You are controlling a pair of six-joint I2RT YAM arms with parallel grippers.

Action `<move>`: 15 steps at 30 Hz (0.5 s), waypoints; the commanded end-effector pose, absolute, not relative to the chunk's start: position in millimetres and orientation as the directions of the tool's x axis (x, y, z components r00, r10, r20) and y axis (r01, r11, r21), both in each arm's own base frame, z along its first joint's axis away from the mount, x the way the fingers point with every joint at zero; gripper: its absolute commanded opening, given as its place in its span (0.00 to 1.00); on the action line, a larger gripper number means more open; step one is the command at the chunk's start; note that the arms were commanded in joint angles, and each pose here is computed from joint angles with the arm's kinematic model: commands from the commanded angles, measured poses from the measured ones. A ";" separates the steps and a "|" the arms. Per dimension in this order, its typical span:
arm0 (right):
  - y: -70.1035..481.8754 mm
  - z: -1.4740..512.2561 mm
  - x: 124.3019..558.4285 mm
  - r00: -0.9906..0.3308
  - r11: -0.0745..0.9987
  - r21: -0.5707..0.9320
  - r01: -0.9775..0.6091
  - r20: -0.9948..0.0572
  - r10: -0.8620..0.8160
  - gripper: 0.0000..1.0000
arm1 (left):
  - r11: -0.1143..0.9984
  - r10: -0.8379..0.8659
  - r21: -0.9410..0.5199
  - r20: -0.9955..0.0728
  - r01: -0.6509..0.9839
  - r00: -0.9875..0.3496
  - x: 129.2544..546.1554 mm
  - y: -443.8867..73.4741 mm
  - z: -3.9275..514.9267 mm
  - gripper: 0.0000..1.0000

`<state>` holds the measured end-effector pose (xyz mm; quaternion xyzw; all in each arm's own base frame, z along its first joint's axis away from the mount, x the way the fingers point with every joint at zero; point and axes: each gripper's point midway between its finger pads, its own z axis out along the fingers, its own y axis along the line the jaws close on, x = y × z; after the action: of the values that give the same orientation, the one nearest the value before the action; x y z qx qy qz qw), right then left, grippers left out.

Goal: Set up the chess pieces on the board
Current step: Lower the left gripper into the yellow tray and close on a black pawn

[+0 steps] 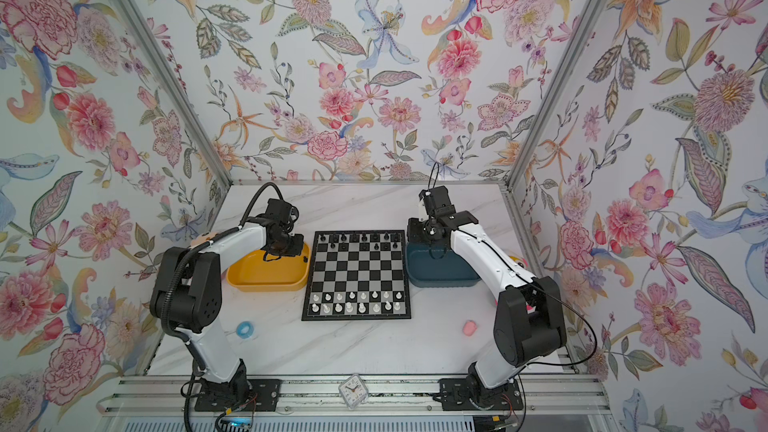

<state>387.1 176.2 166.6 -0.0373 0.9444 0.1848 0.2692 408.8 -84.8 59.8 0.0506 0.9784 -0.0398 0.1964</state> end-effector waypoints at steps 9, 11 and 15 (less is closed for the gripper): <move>173.8 166.4 379.4 -0.839 0.920 0.344 -0.186 -0.543 0.033 0.28 | 0.994 0.088 -0.009 -0.517 0.108 -0.851 405.6 -89.7 140.0 0.00; 172.8 165.9 377.3 -0.838 0.920 0.345 -0.188 -0.545 0.034 0.28 | 0.993 0.102 -0.002 -0.531 0.121 -0.841 403.9 -96.5 149.6 0.00; 170.2 165.1 372.9 -0.835 0.920 0.345 -0.189 -0.550 0.034 0.28 | 0.986 0.137 -0.001 -0.553 0.165 -0.822 401.7 -116.6 164.7 0.00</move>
<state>373.4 172.3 154.4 -0.0384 0.9447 0.1873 0.2663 405.8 -109.0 146.9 0.0742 0.9569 -0.0299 0.2792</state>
